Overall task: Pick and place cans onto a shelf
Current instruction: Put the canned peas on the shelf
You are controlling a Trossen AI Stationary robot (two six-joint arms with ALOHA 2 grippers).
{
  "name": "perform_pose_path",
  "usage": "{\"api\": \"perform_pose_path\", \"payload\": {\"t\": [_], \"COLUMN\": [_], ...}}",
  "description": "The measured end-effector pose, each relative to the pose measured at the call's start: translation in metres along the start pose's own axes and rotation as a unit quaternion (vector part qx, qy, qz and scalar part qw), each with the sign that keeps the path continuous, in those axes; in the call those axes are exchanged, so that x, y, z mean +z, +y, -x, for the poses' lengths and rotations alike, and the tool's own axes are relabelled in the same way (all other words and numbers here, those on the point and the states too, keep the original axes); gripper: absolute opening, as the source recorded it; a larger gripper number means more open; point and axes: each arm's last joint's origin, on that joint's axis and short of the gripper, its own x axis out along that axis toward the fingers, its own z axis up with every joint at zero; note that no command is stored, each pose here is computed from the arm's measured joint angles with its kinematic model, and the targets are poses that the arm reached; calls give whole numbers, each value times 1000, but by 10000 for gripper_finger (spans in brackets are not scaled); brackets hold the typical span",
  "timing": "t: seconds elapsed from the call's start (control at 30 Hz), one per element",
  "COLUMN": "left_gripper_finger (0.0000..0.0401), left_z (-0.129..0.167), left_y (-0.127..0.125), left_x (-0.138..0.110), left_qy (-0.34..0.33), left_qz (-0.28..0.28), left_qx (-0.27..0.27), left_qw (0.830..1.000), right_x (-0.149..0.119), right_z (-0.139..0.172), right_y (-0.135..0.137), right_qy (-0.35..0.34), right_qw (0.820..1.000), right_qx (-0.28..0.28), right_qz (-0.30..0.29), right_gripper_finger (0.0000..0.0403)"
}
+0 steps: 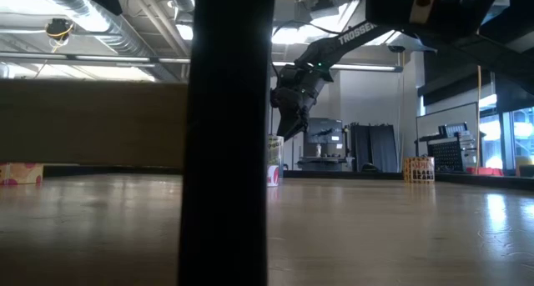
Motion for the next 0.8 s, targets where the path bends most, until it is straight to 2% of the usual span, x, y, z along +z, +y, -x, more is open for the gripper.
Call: {"api": "perform_pose_path", "payload": {"t": [0.8], "left_gripper_finger": [1], "left_z": [0], "left_y": [0], "left_x": [0], "left_qy": [1], "left_qz": [0], "left_qx": [0], "left_qw": [1000], "right_x": [-1], "right_z": [-1], "right_y": [-1], "right_qy": [2], "right_qw": [1000], "right_qx": [-3], "right_qz": [-26], "right_gripper_finger": [114]}}
